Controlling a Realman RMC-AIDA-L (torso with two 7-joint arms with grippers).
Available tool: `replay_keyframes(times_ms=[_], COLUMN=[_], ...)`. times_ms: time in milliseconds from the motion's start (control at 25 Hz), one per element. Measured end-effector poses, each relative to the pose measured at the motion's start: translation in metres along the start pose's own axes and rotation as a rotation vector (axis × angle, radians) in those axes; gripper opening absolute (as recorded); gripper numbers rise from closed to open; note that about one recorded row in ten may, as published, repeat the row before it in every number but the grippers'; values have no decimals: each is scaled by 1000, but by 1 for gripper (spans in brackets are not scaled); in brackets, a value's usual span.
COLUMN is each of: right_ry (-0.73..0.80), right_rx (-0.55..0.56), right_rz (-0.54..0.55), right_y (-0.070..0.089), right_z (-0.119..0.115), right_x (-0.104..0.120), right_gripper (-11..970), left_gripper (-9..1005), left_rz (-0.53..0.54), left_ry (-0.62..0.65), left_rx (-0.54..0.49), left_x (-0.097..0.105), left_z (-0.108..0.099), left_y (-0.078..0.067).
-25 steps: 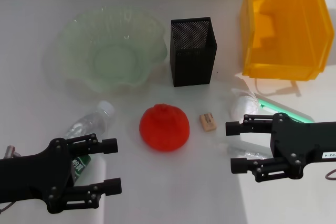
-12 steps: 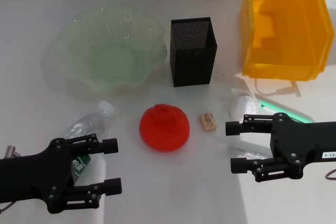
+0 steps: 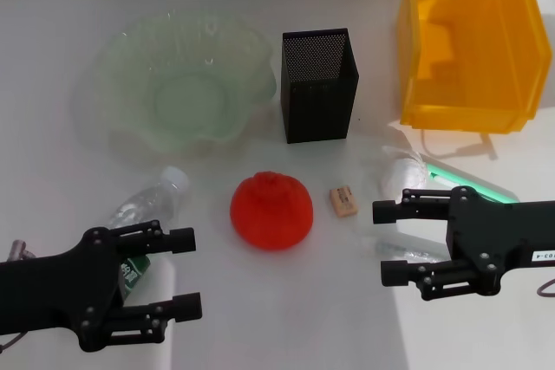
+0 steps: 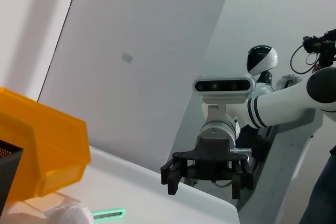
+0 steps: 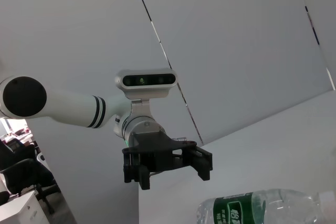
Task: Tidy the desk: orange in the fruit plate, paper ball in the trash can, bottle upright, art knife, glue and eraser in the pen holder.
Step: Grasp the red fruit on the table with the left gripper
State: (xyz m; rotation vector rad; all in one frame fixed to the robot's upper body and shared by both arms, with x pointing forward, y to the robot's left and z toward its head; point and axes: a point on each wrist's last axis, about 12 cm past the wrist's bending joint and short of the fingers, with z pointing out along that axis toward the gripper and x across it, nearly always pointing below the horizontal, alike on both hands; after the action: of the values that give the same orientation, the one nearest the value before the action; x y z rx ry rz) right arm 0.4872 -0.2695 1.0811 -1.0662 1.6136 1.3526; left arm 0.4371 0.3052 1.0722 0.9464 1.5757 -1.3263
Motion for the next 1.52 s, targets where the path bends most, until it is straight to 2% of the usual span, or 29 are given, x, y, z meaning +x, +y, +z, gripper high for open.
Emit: replay_keyframes(times_ms=[240, 280, 400, 520, 600, 760, 800, 880, 960, 1000, 1080, 1320, 1520], right_ry=[-12, -12, -24, -35, -42, -48, -47, -47, -49, -50, -52, -66, -73], right_rx=[49, 49, 95, 134, 153, 185, 192, 203, 217, 223, 237, 272, 272], right_rz=[-4, -4, -9, -11, -6, 5, 7, 12, 19, 22, 27, 26, 26], right_y=[-2, -2, -2, 1, 3, 7, 7, 8, 10, 11, 13, 19, 20], right_z=[-6, -6, -14, -22, -27, -35, -37, -39, -41, -43, -46, -53, -53], right_x=[1, 1, 5, 10, 13, 18, 20, 22, 24, 26, 28, 36, 36], right_gripper=[788, 788, 787, 787, 787, 787, 787, 787, 787, 787, 787, 786, 786], left_gripper=[721, 719, 715, 710, 707, 700, 699, 696, 693, 691, 688, 678, 670], left_rz=[-22, -57, -66, -62, -80, -105, -119, -110, -110, -81, -41, -2, 76], left_ry=[2, 31, 73, 98, 207, 305, 385, 467, 467, 543, 596, 609, 634], left_rx=[-4, -13, -17, -16, -30, -29, -32, -66, -66, -98, -120, -158, -188], left_x=[-1, -15, -35, -47, -70, -85, -95, -103, -103, -108, -113, -115, -108], left_z=[0, -1, 4, 9, 24, 44, 63, 79, 79, 95, 111, 120, 130], left_y=[1, 8, 16, 21, 34, 46, 54, 61, 61, 64, 67, 72, 77])
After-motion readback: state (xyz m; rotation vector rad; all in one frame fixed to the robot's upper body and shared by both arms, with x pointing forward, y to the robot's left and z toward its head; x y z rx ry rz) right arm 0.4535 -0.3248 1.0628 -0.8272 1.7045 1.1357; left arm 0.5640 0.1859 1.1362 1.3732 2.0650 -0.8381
